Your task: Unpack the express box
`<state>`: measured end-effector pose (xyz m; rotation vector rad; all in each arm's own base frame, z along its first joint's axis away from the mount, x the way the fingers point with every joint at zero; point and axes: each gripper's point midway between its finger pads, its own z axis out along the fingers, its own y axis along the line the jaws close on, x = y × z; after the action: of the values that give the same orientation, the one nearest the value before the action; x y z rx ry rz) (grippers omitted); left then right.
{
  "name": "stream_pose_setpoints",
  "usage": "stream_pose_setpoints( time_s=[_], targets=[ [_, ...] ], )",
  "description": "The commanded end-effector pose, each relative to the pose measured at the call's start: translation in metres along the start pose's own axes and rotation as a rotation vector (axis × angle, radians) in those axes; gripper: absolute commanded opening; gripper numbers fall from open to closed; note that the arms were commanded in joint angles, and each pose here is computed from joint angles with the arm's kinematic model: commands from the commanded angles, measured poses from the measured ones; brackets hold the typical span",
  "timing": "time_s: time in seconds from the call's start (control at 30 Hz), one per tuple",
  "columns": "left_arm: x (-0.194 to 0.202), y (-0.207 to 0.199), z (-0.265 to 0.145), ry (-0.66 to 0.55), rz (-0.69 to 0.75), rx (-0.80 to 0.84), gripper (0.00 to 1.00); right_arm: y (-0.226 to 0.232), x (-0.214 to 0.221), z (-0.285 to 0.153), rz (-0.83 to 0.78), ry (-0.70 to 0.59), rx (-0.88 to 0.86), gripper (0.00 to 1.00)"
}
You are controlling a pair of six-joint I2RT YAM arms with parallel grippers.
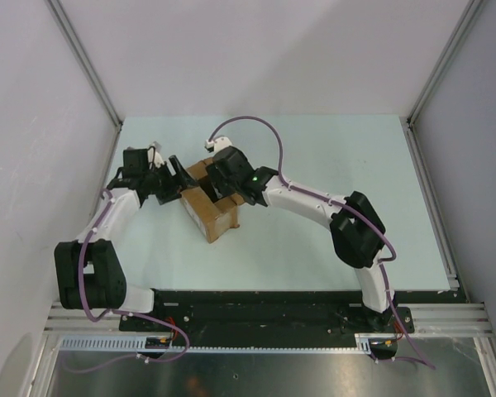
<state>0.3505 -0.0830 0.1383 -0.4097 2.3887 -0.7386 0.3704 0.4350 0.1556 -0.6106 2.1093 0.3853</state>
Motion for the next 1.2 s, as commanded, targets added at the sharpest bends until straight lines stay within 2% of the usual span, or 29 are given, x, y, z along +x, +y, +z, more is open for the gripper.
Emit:
stream_pose_setpoints(
  time_s=[0.0,0.13,0.3,0.33,0.43,0.7,0.83,1.0,1.17],
  targets=[
    [-0.016,-0.010,-0.001,-0.036,0.057,0.010,0.80,0.003,0.010,0.008,0.005,0.030,-0.038,0.51],
    [-0.017,-0.012,0.000,-0.031,0.065,0.013,0.80,0.008,0.021,0.013,0.005,0.062,-0.060,0.46],
    [-0.013,-0.021,0.004,-0.023,0.093,0.023,0.81,0.007,0.022,0.013,0.005,0.061,-0.050,0.30],
    [-0.013,-0.023,0.005,-0.025,0.100,0.022,0.81,0.005,0.020,0.013,0.008,0.056,-0.035,0.26],
    [-0.014,-0.027,0.004,-0.032,0.112,0.019,0.81,-0.004,0.016,0.009,0.024,0.036,0.041,0.00],
    [-0.014,-0.053,0.004,-0.060,0.202,0.025,0.82,-0.028,0.012,-0.016,0.113,0.005,0.285,0.00],
    [-0.007,-0.054,0.012,-0.052,0.245,-0.026,0.83,-0.030,0.012,-0.023,0.124,-0.004,0.324,0.00],
    [0.002,-0.034,0.029,-0.025,0.293,-0.234,0.83,-0.030,0.016,-0.023,0.138,0.000,0.338,0.00],
    [-0.003,-0.026,0.030,-0.040,0.312,-0.341,0.83,-0.028,0.012,-0.025,0.143,-0.009,0.335,0.00]
  ],
)
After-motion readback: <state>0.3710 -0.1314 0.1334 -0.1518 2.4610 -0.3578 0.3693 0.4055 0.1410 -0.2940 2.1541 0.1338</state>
